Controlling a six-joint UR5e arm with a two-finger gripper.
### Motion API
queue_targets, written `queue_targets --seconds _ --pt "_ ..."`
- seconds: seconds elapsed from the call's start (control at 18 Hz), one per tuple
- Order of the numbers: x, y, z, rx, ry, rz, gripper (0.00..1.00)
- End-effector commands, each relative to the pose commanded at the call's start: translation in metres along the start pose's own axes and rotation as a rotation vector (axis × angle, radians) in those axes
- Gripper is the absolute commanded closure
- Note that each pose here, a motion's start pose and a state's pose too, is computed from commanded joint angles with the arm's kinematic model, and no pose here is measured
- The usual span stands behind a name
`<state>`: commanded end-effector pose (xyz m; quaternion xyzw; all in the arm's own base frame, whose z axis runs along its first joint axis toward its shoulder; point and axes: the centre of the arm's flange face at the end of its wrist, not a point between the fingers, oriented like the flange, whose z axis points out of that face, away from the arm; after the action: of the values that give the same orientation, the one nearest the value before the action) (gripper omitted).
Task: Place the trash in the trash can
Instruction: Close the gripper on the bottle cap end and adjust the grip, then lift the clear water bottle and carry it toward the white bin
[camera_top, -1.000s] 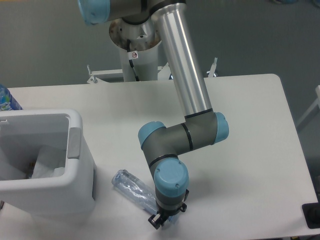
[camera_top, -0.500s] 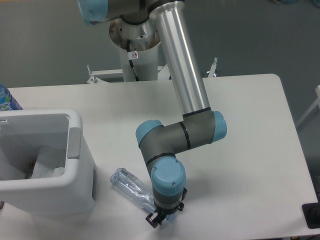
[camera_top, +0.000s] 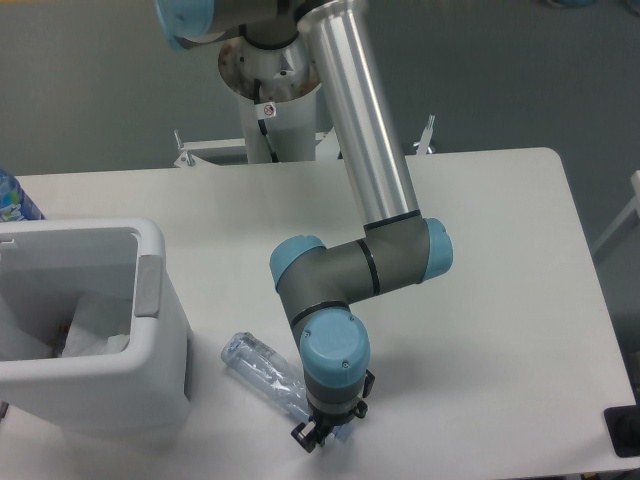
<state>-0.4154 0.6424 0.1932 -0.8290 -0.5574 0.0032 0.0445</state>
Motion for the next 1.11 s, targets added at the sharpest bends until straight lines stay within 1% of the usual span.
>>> queue_targets --seconds 0.33,0.44,0.5,0.56,0.67,0.72,0.83,0.94,1.0,1.11 --pt "-0.003 -0.004 -0.053 0.065 0.032 0.008 0.66" --pt "-0.009 -0.007 -0.071 0.090 0.039 0.024 0.65" --pt "-0.014 -0.011 -0.085 0.108 0.047 0.017 0.65" --pt "-0.022 -0.017 -0.103 0.138 0.057 0.006 0.65" --pt "-0.043 -0.034 -0.162 0.233 0.090 -0.002 0.65" --pt "-0.050 -0.040 -0.194 0.296 0.117 0.004 0.65" --pt "-0.055 -0.049 -0.244 0.418 0.190 0.004 0.65" --pt "-0.058 -0.049 -0.283 0.499 0.244 0.010 0.65" --pt "-0.057 -0.045 -0.301 0.535 0.257 0.018 0.65" --pt "-0.053 -0.043 -0.319 0.599 0.263 0.079 0.65"
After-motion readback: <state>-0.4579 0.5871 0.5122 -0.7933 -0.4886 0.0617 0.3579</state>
